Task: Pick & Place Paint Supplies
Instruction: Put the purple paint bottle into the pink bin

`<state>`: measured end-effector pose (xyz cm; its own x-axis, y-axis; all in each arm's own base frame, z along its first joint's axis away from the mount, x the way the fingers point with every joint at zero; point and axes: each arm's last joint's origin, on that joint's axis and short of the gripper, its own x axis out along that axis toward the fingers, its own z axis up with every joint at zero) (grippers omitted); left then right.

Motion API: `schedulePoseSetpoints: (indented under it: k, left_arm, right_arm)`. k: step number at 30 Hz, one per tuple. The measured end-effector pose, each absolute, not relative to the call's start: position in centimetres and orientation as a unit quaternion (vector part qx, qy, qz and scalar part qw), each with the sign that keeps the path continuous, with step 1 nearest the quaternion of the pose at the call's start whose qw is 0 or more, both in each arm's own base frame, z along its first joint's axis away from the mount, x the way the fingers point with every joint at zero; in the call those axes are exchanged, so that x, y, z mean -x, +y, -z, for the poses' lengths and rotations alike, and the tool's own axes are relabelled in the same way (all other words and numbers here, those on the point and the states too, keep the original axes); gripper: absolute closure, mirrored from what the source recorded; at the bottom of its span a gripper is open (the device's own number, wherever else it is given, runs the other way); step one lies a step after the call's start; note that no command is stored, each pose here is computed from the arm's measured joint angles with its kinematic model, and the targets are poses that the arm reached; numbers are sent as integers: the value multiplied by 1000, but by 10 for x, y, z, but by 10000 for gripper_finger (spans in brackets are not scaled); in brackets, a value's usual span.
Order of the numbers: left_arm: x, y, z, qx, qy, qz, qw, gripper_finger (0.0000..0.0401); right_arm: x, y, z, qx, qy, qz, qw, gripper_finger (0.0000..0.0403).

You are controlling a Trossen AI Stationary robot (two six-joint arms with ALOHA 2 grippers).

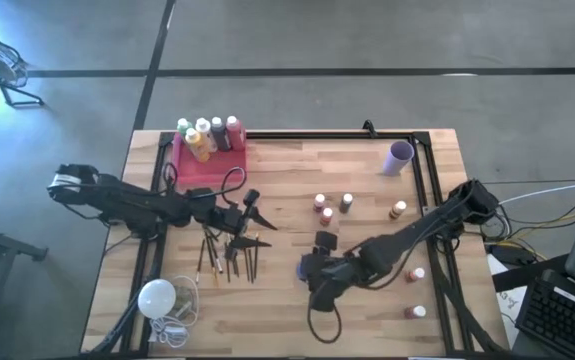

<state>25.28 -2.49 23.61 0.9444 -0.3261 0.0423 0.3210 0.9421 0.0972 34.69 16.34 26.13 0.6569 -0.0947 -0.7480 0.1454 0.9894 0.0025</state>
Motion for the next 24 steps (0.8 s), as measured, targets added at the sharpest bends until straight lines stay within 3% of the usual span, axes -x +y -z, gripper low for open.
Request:
schedulePoseSetpoints:
  k: [24]
  left_arm:
    - [-292, -31, -248, -40, -32, 175, 983, 195]
  right_arm:
    - [-376, 105, -269, 12, 381, 97, 919, 218]
